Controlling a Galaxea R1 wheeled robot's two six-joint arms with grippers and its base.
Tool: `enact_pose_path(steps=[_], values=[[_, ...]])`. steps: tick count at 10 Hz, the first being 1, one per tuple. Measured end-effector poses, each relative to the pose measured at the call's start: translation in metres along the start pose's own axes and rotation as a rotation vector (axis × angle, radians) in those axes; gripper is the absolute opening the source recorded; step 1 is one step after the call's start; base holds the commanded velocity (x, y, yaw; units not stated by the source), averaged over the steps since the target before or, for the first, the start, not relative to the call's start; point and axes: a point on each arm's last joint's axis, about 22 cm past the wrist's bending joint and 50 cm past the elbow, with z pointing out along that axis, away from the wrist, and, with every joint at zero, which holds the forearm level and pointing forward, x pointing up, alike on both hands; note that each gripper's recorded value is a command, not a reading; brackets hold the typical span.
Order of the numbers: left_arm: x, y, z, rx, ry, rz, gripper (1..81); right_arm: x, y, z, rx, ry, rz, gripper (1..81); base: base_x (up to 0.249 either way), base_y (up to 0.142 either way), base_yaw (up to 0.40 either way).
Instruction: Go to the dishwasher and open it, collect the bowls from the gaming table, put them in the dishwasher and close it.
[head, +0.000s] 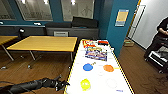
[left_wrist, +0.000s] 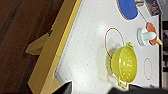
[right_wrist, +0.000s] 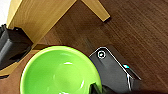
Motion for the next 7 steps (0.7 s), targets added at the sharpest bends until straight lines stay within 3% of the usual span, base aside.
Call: enact_pose_path(steps=[2,4,5,6,7], values=[[0.013,0.01,0.011,0.004,0.016,-0.001,81.1,0.002,0.003,0.003,-0.01,-0.004,-0.005,1.0,0.0,0.0,0.0],[0.018,0.006,0.025,0.034,0.011,-0.013,81.1,0.003,0.007,0.007,-0.019,-0.004,-0.011,1.0,0.0,0.0,0.0],[0.021,0.004,0.03,0.055,0.008,-0.037,81.1,0.002,0.005,0.009,-0.016,-0.007,-0.01,1.0,0.0,0.0,0.0],[0.023,0.011,0.036,0.06,0.004,-0.062,81.1,0.004,0.004,0.012,-0.015,-0.005,-0.012,1.0,0.0,0.0,0.0],[0.026,0.023,0.039,0.055,0.002,-0.059,81.1,0.004,0.005,0.013,-0.017,-0.004,-0.014,1.0,0.0,0.0,0.0]])
